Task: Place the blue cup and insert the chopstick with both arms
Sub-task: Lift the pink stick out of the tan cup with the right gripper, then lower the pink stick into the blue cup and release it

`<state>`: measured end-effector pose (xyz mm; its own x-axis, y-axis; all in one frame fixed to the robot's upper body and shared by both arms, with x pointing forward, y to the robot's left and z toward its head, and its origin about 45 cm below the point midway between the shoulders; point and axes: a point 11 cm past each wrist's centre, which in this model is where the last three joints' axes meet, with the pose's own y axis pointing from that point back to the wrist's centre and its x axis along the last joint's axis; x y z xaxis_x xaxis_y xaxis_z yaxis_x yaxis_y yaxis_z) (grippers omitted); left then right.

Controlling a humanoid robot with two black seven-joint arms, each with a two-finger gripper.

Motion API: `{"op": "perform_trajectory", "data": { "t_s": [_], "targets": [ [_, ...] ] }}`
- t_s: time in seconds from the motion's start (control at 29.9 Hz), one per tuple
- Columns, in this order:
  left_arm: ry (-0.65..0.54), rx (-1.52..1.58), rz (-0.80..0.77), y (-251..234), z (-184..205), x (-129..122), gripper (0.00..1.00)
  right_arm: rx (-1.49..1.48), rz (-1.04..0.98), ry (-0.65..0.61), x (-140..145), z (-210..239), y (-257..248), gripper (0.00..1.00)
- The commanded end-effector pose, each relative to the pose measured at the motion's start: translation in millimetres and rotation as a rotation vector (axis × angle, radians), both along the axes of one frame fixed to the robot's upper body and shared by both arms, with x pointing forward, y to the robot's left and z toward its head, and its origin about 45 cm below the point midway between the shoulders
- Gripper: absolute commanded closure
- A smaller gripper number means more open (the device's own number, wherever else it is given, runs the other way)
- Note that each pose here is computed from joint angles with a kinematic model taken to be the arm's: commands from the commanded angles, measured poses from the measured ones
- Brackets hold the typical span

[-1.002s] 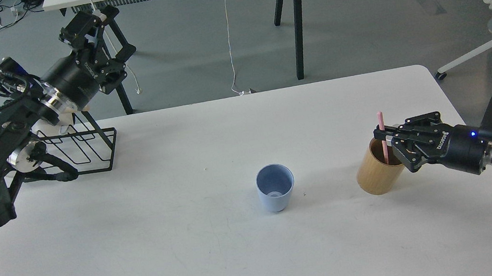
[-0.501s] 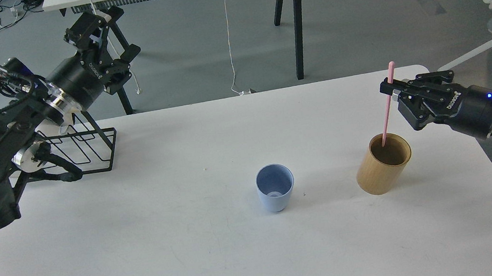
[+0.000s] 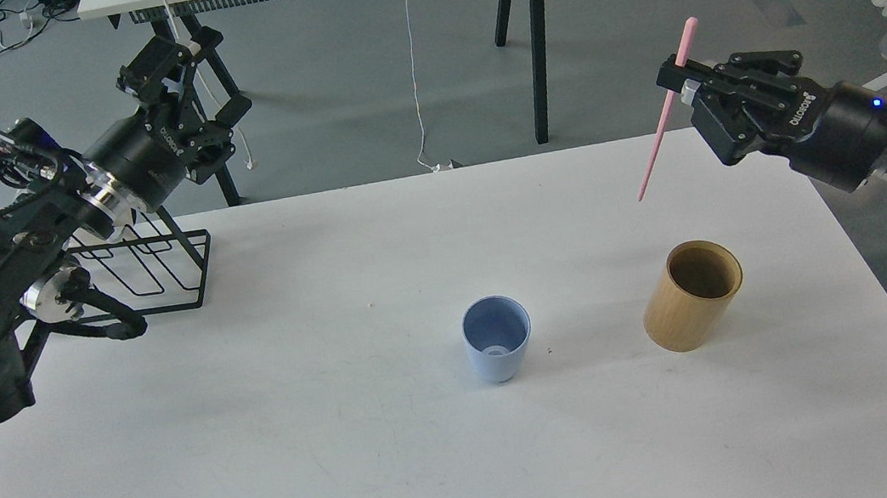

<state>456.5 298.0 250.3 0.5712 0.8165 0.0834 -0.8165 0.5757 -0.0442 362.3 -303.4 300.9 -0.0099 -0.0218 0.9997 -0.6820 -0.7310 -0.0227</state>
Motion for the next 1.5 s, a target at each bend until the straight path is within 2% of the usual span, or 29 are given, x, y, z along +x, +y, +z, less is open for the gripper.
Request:
{"op": "perform_trajectory", "data": {
  "t_s": [0.0,0.1,0.23,0.4,0.87,1.17,1.3,1.4,1.47],
  "targets": [
    [0.003,0.003,0.007,3.9,-1.3,-1.1,0.01,0.051,0.068,0.015,1.2,-10.1,34.7,1.0],
    [0.005,-0.002,0.018,7.9,-1.4,-1.3,0.01,0.108,0.131,0.031,2.4,-17.5,70.3,1.0],
    [0.027,-0.091,0.11,31.3,-2.8,1.7,0.01,0.166,0.207,0.059,-1.0,-32.8,115.3,1.0],
    [0.033,-0.137,0.143,38.9,-2.4,2.4,0.01,0.131,0.27,0.121,-9.4,-59.8,142.8,1.0],
    [0.041,-0.136,0.145,39.6,-6.3,0.6,0.01,0.061,0.301,0.127,-11.8,-74.1,147.6,1.0],
    [0.044,-0.135,0.145,39.4,-7.8,0.2,0.01,0.006,0.321,0.175,-21.9,-94.5,144.6,0.97],
    [0.044,-0.135,0.145,39.4,-7.8,0.2,0.01,0.001,0.314,0.174,-20.3,-95.3,142.8,0.83],
    [0.047,-0.135,0.146,39.5,-8.7,-0.2,0.01,0.003,0.315,0.175,-20.4,-95.3,143.4,0.63],
    [0.047,-0.134,0.145,39.4,-8.8,-0.2,0.01,0.004,0.316,0.175,-20.7,-95.1,143.8,0.55]
  ]
}}
